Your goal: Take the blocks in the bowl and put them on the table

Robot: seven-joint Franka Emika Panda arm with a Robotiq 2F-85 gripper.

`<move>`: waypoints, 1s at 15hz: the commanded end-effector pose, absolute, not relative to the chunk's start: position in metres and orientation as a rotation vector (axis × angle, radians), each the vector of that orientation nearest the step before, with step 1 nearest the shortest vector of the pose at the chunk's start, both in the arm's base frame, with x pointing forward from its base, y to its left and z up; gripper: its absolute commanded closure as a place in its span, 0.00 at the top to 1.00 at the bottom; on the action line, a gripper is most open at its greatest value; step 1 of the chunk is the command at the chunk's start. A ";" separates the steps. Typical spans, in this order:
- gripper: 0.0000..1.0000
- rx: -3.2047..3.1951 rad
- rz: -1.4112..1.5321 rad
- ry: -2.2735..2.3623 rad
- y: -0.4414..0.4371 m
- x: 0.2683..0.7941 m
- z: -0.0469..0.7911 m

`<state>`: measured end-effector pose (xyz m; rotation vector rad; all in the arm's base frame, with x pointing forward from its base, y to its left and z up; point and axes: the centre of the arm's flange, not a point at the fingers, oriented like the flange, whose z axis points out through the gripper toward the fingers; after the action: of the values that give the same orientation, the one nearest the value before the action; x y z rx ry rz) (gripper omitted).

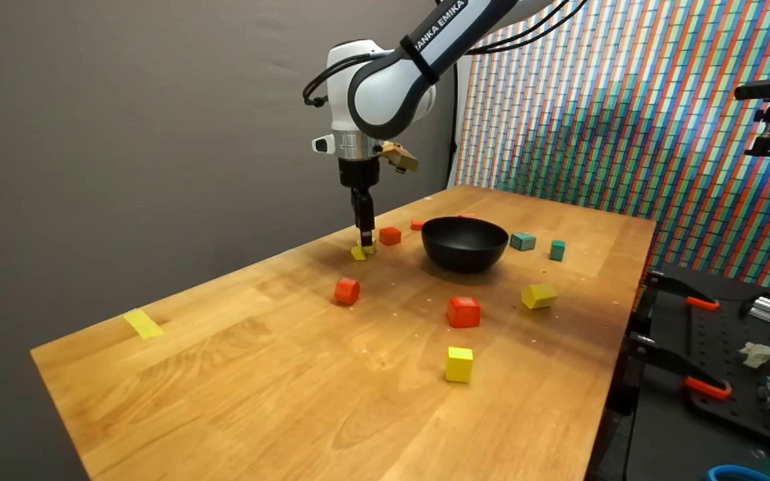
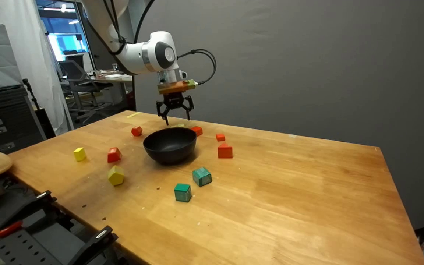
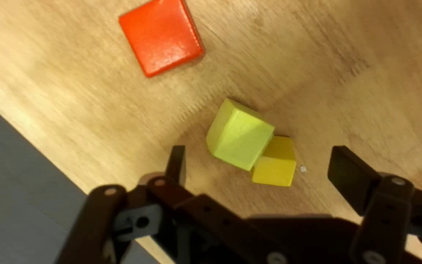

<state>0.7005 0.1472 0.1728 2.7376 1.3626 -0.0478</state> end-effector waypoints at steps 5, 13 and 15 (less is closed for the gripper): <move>1.00 2.659 -0.134 1.468 0.116 0.616 0.278; 1.00 2.767 -0.241 1.395 0.082 0.570 0.274; 1.00 2.789 -0.260 1.394 0.072 0.548 0.275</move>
<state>0.5473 0.0718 0.2748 2.7889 1.3934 -0.2606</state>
